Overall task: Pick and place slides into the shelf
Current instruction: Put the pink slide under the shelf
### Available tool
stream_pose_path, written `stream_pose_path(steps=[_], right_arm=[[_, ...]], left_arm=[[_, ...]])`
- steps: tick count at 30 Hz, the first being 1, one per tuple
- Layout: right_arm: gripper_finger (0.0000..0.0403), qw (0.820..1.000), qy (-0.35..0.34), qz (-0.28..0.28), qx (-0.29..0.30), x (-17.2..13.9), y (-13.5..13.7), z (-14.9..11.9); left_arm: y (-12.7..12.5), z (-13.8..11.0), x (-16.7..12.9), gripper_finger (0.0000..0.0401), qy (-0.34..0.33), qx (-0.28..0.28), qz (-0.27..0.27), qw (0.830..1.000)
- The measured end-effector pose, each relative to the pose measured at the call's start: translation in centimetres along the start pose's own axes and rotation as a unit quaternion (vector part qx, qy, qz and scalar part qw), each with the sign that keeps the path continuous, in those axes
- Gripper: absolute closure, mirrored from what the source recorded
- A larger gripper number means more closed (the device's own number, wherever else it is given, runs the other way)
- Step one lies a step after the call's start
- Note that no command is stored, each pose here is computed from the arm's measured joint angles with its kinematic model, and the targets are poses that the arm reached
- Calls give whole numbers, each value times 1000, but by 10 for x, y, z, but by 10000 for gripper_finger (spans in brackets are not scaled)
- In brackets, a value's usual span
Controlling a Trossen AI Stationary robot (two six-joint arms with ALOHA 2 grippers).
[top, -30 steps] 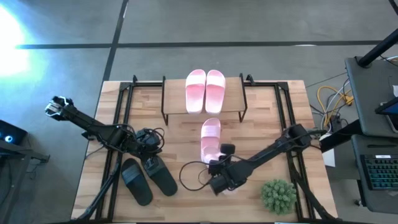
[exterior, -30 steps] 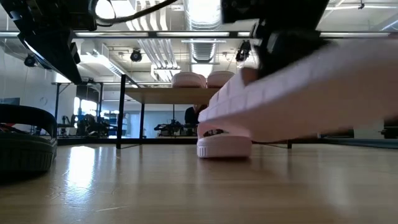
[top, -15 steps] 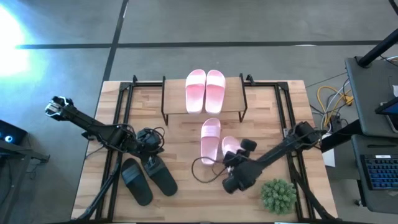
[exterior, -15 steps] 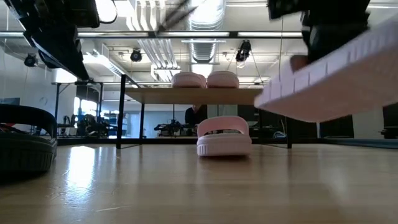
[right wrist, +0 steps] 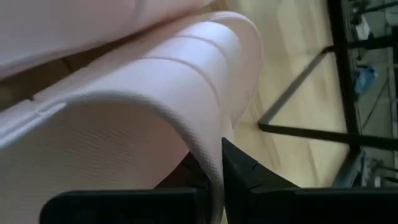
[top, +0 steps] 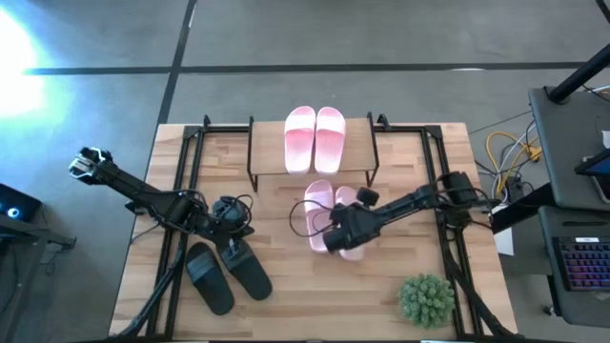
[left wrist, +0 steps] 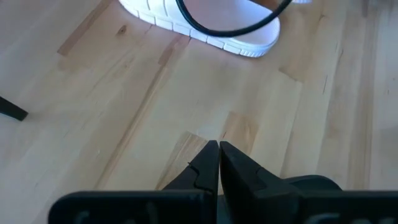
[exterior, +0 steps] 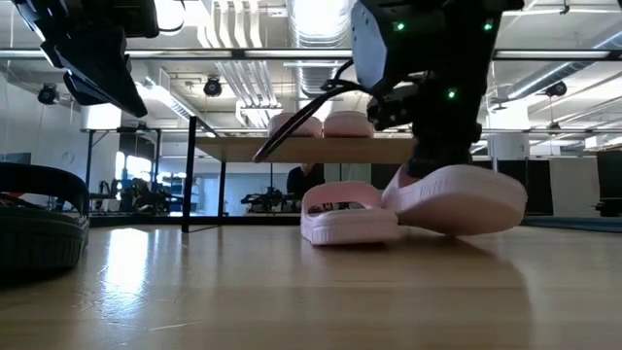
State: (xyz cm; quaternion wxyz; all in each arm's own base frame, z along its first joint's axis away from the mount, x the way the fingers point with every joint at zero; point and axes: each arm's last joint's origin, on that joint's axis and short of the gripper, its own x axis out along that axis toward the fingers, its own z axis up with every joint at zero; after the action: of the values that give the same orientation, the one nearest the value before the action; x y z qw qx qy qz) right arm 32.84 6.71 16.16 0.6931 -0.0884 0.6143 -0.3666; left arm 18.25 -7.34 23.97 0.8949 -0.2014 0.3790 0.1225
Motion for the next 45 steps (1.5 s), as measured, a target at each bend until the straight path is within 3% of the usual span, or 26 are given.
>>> stream_pose_path(steps=[8, 20, 27, 32, 36, 39, 41, 45], right_arm=[[384, 1000, 13, -7, 9, 10, -6, 1], [262, 1000, 1, -6, -1, 16, -8, 6], [235, 999, -19, 35, 6, -18, -5, 5], [246, 991, -8, 118, 65, -49, -10, -2], [271, 963, 68, 186, 185, -62, -16, -13], [296, 932, 147, 181, 278, -63, -18, -24], [316, 920, 161, 165, 318, -62, -18, -31], [358, 907, 195, 153, 340, -55, -16, -41]], left_arm=[[0, 0, 0, 401, 1, 0, 0, 1000], [0, 0, 0, 401, 1, -1, 0, 1000], [-2, 2, 0, 401, -6, -6, -13, 1000], [-7, 5, 0, 401, -12, -16, -50, 999], [-14, 9, -1, 401, -12, -41, -101, 994], [-13, 7, 5, 401, -5, -93, -96, 991], [-12, 7, 11, 401, 2, -135, -85, 987], [-9, 5, 24, 401, 25, -196, -65, 978]])
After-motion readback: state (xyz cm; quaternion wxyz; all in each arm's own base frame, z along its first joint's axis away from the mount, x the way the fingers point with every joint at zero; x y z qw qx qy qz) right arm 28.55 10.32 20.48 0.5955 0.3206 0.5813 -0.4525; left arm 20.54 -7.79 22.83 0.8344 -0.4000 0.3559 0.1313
